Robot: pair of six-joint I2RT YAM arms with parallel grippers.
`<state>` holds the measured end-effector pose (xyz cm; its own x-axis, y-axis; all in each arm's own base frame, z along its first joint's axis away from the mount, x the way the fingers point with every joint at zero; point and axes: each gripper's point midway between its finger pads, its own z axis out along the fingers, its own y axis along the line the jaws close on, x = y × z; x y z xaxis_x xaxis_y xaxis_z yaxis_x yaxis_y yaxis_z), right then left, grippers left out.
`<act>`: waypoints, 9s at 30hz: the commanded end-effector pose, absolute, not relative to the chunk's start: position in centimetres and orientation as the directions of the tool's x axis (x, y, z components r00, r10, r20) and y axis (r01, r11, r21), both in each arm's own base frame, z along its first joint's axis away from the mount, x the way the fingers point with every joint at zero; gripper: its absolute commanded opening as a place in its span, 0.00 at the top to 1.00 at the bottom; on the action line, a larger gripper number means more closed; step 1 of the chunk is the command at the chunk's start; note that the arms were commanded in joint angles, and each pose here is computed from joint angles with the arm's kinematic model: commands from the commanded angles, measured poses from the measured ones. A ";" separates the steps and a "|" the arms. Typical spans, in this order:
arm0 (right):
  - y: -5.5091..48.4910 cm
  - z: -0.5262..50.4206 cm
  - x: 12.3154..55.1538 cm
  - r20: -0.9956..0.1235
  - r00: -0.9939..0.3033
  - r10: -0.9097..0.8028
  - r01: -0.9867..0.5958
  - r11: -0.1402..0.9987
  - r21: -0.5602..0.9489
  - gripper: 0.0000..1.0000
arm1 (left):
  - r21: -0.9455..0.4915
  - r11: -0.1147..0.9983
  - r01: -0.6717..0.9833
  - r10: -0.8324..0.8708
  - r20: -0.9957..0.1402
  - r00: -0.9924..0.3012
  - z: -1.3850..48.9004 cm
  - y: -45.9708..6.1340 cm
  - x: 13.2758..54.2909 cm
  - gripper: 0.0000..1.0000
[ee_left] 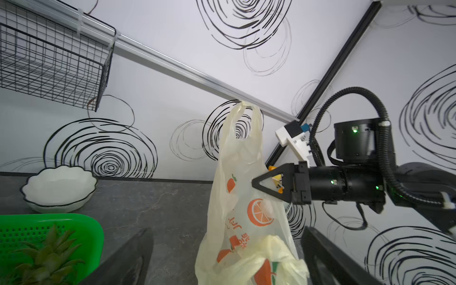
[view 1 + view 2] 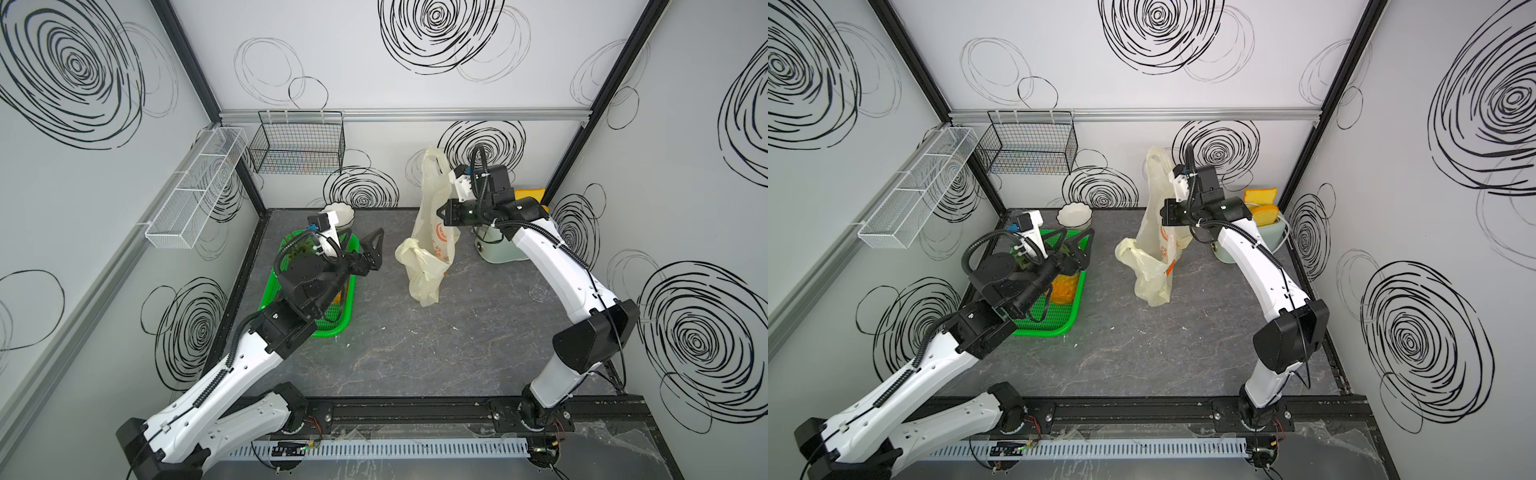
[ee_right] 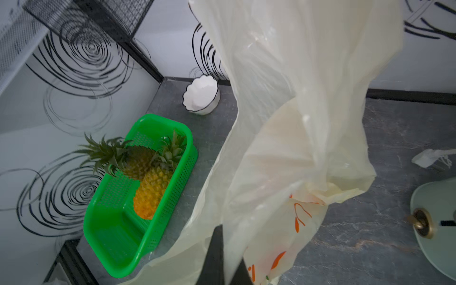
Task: Place the pineapple into a plastic bag & tie a knot
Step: Open the plastic bag at the center of the board, then pick up the pineapple from the basket, then place the pineapple in the plastic bag.
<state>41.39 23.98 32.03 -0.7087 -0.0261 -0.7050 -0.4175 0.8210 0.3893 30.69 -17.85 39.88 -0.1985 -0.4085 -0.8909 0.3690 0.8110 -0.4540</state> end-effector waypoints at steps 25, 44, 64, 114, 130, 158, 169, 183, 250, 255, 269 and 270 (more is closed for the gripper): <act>23.9 34.0 37.5 -0.766 -0.580 -0.279 -0.573 0.808 0.139 1.00 | -0.290 0.920 0.262 0.004 -0.665 -0.747 18.6 -23.9 41.2 0.44; 22.5 30.3 38.9 -0.709 -0.668 -0.227 -0.480 0.860 0.177 1.00 | -0.349 0.868 0.354 -0.104 -0.824 -0.558 24.9 -21.4 34.1 0.02; 24.5 28.8 38.6 -0.677 -0.704 -0.214 -0.528 0.795 0.298 1.00 | -0.182 0.921 -0.344 -0.344 -0.795 -0.500 26.8 3.2 35.5 0.03; 25.5 28.1 37.3 -0.634 -0.744 -0.209 -0.537 0.751 0.383 1.00 | -0.010 0.944 -0.330 -0.214 -0.778 -0.591 21.8 6.8 43.8 1.00; 26.8 26.9 38.2 -0.504 -0.863 -0.029 -0.352 0.750 0.560 1.00 | -0.252 0.921 -0.297 -0.310 -0.936 -0.167 37.5 1.0 37.1 1.00; 29.6 26.6 38.7 -0.327 -0.945 0.017 -0.254 0.593 0.764 1.00 | -0.682 0.583 0.441 -0.586 -0.729 -0.354 42.1 -17.3 29.3 1.00; 29.9 28.3 37.1 -0.334 -0.942 -0.015 -0.290 0.532 0.795 1.00 | -0.657 0.598 0.459 -0.675 -0.722 -0.154 41.1 -16.7 32.3 1.00; 30.5 28.9 36.9 -0.298 -0.955 0.003 -0.260 0.479 0.838 1.00 | -0.704 0.497 0.508 -0.774 -0.624 -0.107 40.2 -19.1 32.4 1.00; 28.0 32.0 38.6 -0.211 -0.952 0.223 -0.142 0.292 0.946 1.00 | -0.632 0.568 0.528 -0.804 -0.562 0.192 36.7 -22.9 36.1 1.00; 28.1 33.3 38.5 -0.204 -0.951 0.232 -0.144 0.252 0.957 1.00 | -0.637 0.534 0.556 -0.815 -0.564 0.136 35.6 -25.2 36.8 1.00; 28.4 37.5 37.8 -0.162 -0.955 0.248 -0.136 0.116 0.984 1.00 | -0.558 0.509 0.655 -0.760 -0.649 0.038 31.3 -32.6 38.3 0.89; 28.3 37.5 37.8 -0.159 -0.955 0.251 -0.134 0.117 0.984 1.00 | -0.553 0.512 0.657 -0.749 -0.663 0.026 30.8 -33.0 38.0 0.89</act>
<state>39.00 28.63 34.90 -0.9582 0.2481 -0.1421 -0.1032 0.1634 0.9811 40.41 -33.11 24.60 -0.0518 -0.6196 -0.7832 0.5157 0.6550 -0.5523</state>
